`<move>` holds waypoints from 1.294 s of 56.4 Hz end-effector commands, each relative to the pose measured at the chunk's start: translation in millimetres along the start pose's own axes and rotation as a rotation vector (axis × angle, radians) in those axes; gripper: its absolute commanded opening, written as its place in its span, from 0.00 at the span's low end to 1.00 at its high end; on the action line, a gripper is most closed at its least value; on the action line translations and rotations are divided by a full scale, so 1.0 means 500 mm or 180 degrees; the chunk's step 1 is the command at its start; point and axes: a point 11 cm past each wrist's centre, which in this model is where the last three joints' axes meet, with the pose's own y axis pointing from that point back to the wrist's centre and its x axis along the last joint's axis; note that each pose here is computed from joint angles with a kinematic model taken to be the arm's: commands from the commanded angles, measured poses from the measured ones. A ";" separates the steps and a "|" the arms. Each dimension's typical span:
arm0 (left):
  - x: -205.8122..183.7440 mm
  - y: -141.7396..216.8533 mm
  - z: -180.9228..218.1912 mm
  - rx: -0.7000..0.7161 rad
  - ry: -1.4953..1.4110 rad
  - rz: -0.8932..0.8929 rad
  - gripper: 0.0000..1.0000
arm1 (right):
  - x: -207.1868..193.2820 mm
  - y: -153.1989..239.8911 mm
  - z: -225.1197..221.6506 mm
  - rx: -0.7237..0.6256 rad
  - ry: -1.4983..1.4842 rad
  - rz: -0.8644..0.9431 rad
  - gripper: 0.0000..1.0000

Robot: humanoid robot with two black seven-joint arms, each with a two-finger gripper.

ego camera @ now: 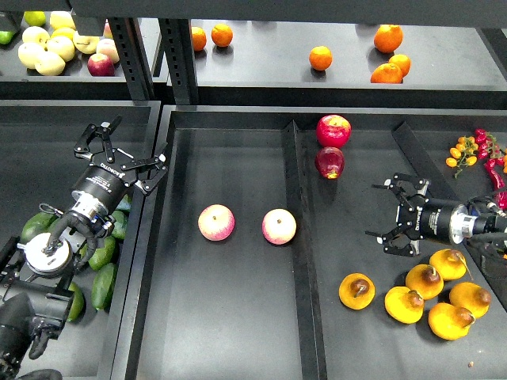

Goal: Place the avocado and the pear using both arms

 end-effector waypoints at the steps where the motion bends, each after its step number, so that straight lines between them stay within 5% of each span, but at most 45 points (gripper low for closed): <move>1: 0.001 0.002 0.001 -0.0011 0.0002 0.0001 0.99 | -0.011 -0.003 -0.023 0.0266 -0.0167 -0.0108 0.99; 16: 0.003 0.008 -0.004 -0.0006 0.0000 0.0005 0.99 | -0.067 -0.094 0.032 0.0482 -0.0768 -0.0460 0.99; 28: -0.001 0.005 0.001 -0.0094 0.0087 -0.0031 0.99 | -0.101 -0.139 -0.001 0.1437 -0.1250 -0.0569 0.99; 42: -0.003 0.001 0.005 -0.0122 0.0128 -0.0042 0.99 | -0.088 -0.148 -0.013 0.1976 -0.1808 -0.0524 0.99; 73: -0.016 -0.009 0.014 -0.0225 0.0226 -0.0118 0.99 | -0.048 -0.124 -0.009 0.2155 -0.1658 -0.0253 0.99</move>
